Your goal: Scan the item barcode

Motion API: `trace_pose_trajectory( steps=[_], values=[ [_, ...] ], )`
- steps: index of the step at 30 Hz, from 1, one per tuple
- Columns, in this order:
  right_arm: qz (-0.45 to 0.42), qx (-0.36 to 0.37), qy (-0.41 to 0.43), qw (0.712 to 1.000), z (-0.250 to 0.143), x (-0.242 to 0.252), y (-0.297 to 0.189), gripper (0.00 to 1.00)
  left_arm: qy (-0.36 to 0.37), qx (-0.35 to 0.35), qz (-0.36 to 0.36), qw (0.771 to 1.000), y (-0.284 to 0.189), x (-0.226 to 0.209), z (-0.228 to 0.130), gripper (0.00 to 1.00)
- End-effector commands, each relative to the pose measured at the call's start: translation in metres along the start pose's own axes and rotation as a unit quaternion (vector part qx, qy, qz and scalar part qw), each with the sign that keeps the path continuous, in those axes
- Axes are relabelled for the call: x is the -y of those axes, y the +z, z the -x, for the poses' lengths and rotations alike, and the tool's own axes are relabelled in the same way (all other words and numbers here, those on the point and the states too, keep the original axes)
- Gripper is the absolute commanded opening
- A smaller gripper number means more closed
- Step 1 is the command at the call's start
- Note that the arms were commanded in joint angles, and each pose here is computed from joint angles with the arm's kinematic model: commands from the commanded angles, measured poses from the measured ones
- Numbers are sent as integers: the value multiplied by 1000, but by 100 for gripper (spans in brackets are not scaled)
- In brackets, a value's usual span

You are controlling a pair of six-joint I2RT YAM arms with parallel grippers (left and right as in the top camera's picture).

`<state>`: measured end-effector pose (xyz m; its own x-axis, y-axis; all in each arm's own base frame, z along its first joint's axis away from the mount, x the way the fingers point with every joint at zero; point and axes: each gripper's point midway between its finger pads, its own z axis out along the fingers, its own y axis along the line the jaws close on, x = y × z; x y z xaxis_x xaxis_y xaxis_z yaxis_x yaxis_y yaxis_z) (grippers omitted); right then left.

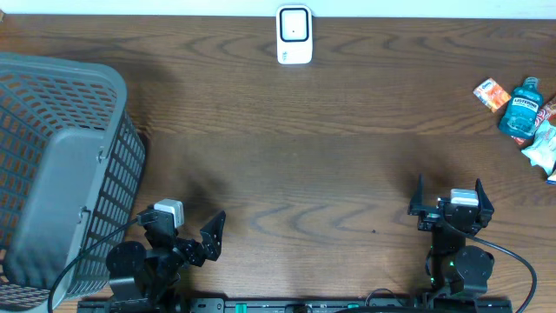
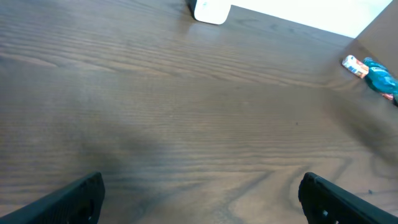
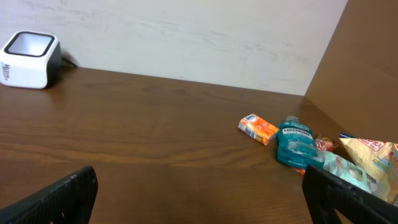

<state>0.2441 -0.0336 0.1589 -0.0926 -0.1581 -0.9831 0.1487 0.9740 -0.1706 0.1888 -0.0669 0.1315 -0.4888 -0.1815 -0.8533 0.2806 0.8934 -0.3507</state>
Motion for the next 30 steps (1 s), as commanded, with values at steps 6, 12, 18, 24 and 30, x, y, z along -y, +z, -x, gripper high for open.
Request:
trace_pose_trajectory(
  steps=[6, 12, 18, 24, 30],
  values=[
    [-7, -1, -3, 1000, -1, 3, 0, 99, 68, 105, 60, 990, 10, -26, 38, 99],
    [-7, -1, -3, 1000, -1, 3, 0, 99, 78, 163, 126, 975, 18, -56, 46, 99],
    [-7, -1, -3, 1000, -1, 3, 0, 99, 76, 173, 202, 961, 12, -82, 46, 99],
    [-7, -1, -3, 1000, -1, 3, 0, 99, 102, 165, 209, 958, 12, -82, 46, 99],
    [-7, -1, -3, 1000, -1, 3, 0, 99, 103, 166, 209, 958, 12, -82, 46, 99]
  ],
)
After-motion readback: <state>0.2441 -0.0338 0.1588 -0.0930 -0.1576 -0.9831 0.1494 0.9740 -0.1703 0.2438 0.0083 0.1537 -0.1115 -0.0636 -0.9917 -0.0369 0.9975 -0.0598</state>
